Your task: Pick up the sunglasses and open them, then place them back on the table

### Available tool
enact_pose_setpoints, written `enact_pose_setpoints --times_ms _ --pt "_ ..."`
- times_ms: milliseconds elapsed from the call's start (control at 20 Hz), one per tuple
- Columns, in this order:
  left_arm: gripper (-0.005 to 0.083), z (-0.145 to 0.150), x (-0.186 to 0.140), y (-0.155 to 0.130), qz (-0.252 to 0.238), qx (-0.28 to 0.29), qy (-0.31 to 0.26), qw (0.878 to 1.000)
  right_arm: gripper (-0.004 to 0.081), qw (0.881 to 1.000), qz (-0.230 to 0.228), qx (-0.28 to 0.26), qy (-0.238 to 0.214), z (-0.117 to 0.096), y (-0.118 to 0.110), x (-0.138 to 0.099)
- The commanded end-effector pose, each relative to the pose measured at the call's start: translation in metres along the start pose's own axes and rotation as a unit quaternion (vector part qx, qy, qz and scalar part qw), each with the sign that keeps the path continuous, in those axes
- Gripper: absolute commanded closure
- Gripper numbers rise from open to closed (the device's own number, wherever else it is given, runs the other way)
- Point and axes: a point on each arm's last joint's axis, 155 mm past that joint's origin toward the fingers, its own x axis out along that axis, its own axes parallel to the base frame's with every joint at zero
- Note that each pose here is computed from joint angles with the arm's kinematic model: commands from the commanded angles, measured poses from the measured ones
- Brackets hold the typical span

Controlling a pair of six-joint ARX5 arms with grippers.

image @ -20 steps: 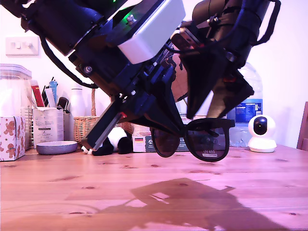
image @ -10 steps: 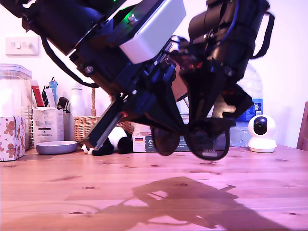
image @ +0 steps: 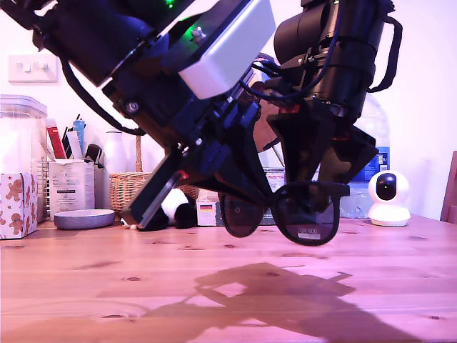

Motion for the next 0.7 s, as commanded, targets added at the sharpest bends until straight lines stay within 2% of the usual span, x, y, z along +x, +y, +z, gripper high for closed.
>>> enact_pose_setpoints --times_ms 0,500,650 --pt "0.0794 -0.002 0.002 -0.001 0.001 -0.005 0.0 1.0 0.0419 1.0 -0.021 0.009 0.004 -0.001 -0.009 0.001" --pt "0.0794 -0.022 0.001 -0.003 -0.003 -0.031 0.022 0.999 0.0419 0.998 -0.046 0.034 0.008 -0.003 -0.019 0.0" --pt "0.0794 -0.027 0.0 -0.002 -0.003 -0.035 0.027 0.999 0.0419 0.997 -0.049 0.057 0.007 -0.004 -0.026 -0.001"
